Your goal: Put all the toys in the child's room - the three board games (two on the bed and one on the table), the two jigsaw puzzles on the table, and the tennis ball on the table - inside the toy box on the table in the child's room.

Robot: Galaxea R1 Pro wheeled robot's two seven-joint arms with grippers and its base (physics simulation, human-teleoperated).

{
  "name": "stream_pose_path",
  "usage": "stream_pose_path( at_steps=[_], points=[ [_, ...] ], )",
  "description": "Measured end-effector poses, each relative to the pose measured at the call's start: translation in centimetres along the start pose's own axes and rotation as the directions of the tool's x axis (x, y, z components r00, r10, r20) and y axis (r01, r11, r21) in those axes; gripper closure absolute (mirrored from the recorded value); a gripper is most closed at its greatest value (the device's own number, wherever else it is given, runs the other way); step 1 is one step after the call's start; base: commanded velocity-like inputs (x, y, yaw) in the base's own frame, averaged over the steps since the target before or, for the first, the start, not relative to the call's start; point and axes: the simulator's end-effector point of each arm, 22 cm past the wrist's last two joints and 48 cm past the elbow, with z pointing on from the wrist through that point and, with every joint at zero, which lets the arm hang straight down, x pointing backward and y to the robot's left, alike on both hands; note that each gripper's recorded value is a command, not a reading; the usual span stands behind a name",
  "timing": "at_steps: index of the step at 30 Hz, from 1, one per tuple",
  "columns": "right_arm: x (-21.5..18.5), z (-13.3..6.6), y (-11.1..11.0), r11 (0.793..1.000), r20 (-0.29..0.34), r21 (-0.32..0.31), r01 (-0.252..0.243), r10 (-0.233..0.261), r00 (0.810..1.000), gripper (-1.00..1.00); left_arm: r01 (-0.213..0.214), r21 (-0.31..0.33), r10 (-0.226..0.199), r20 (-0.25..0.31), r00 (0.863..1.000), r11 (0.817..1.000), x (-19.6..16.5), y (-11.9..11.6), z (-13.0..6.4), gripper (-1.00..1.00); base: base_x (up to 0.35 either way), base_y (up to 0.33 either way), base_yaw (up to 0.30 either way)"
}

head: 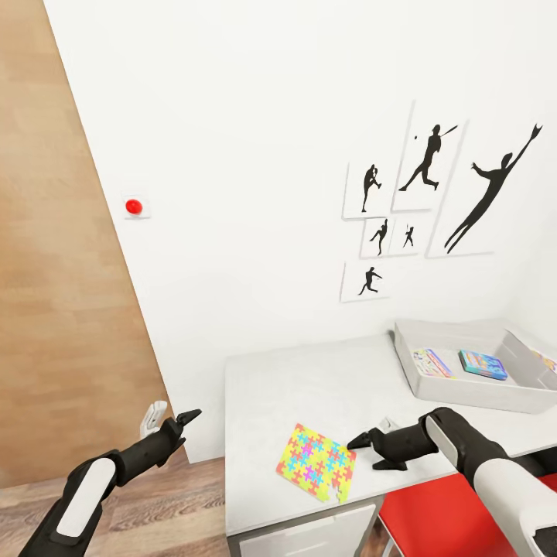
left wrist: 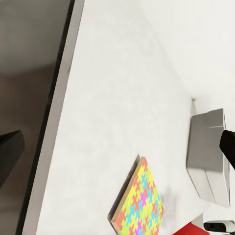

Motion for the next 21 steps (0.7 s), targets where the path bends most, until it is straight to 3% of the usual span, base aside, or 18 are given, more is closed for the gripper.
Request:
stream_pose_path(
  at_steps=[13,21],
  points=[
    [0.21,0.76,0.39,1.0,-0.005,0.005,0.008,-0.008,1.0,-1.0,-0.001,0.0,0.001,0.0,1.0,1.0,0.02,0.0,0.01,-1.0,0.0,0.0,0.003],
    [0.17,0.86,0.4,1.0,-0.002,0.007,0.013,-0.013,1.0,-1.0,-0.001,0.0,0.001,-0.001,1.0,1.0,0.05,-0.02,0.03,-1.0,0.0,0.0,0.139]
  ],
)
